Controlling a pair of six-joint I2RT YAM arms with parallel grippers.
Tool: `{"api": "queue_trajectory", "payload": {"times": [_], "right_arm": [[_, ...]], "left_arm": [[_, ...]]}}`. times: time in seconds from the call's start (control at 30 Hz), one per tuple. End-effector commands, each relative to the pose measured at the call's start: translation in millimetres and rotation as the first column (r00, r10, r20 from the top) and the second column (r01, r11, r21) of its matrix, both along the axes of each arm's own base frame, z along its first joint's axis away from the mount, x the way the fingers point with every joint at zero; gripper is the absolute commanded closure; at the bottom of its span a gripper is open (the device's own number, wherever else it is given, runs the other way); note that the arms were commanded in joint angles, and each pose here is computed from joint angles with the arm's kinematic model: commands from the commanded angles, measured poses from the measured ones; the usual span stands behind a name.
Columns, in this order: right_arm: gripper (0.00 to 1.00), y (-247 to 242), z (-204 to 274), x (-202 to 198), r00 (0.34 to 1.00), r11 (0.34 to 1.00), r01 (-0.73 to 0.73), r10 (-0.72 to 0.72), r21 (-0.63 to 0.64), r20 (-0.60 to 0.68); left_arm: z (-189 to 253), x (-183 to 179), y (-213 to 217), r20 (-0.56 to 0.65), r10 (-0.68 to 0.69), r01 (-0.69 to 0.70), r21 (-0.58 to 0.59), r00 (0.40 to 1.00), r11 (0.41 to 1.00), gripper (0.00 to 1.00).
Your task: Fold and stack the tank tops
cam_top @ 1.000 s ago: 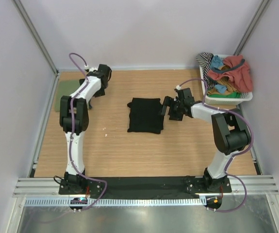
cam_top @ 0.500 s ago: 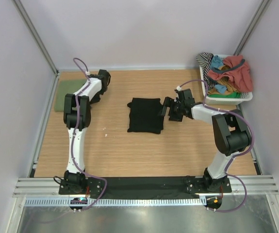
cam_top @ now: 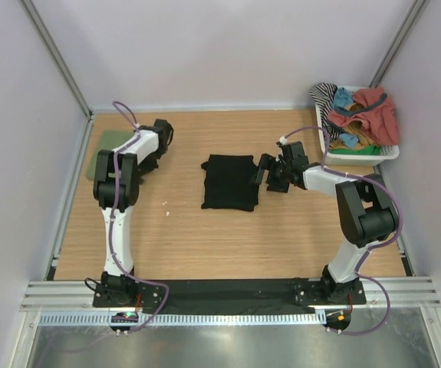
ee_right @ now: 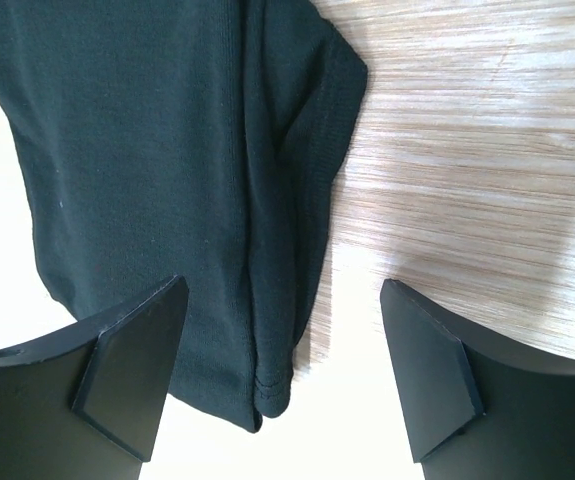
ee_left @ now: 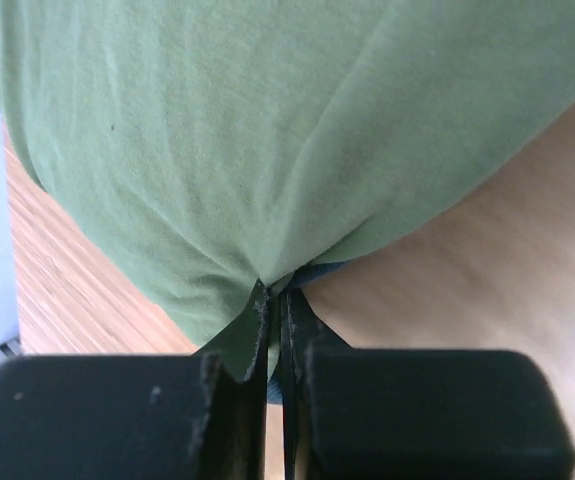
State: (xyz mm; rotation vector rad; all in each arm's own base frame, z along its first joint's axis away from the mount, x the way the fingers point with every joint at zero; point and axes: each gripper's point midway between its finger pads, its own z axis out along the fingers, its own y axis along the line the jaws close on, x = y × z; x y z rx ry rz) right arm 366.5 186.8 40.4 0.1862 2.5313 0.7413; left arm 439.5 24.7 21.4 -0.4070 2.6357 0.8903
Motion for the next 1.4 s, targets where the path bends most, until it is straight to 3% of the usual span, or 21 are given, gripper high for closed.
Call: {"api": "queue_trajectory", "payload": {"times": [0.0,0.13,0.27,0.4,0.5,0.67,0.9,1.13,1.37], "right_arm": [[0.16,3.9,16.2,5.5,0.998,1.0,-0.01,0.008,0.016,0.069],[0.16,1.4,11.4,3.6,0.998,1.0,-0.004,0.004,0.006,0.067],[0.16,1.0,8.3,3.4,0.998,1.0,-0.002,0.001,0.007,0.061],[0.15,1.7,6.6,2.5,0.998,1.0,-0.003,0.003,0.009,0.061],[0.15,0.8,4.6,2.4,0.998,1.0,0.001,-0.001,0.009,0.059],[0.15,-0.3,5.4,3.9,0.998,1.0,0.007,-0.007,0.004,0.067],[0.19,5.0,2.8,5.4,0.998,0.999,0.002,-0.004,0.032,0.068],[0.23,9.3,-11.8,8.4,0.999,0.999,0.01,-0.011,0.049,0.03],[0.3,6.9,-18.0,11.5,0.999,0.999,0.031,-0.031,0.021,0.026]], "left_arm": [[14.2,-9.0,-43.5,0.07,-0.037,0.044,-0.106,0.997,0.993,1.0],[31.2,-29.2,-107.5,0.128,-0.139,0.164,-0.218,0.982,0.962,1.0],[37.0,-45.5,-150.6,0.197,-0.154,0.215,-0.344,0.968,0.914,1.0],[29.6,-66.8,-177.2,0.196,-0.131,0.204,-0.425,0.972,0.882,0.92],[25.4,-76.0,-199.9,0.2,-0.142,0.222,-0.465,0.969,0.857,0.6],[33.1,-84.2,-226.1,0.215,-0.189,0.273,-0.488,0.958,0.829,0.38],[56.2,-79.2,-255.0,0.287,-0.219,0.348,-0.555,0.933,0.755,0.34],[42.2,-64.0,-271.8,0.298,-0.194,0.341,-0.597,0.935,0.726,0.28],[53.7,-61.8,-238.5,0.351,-0.123,0.3,-0.512,0.928,0.805,0.28]]}}
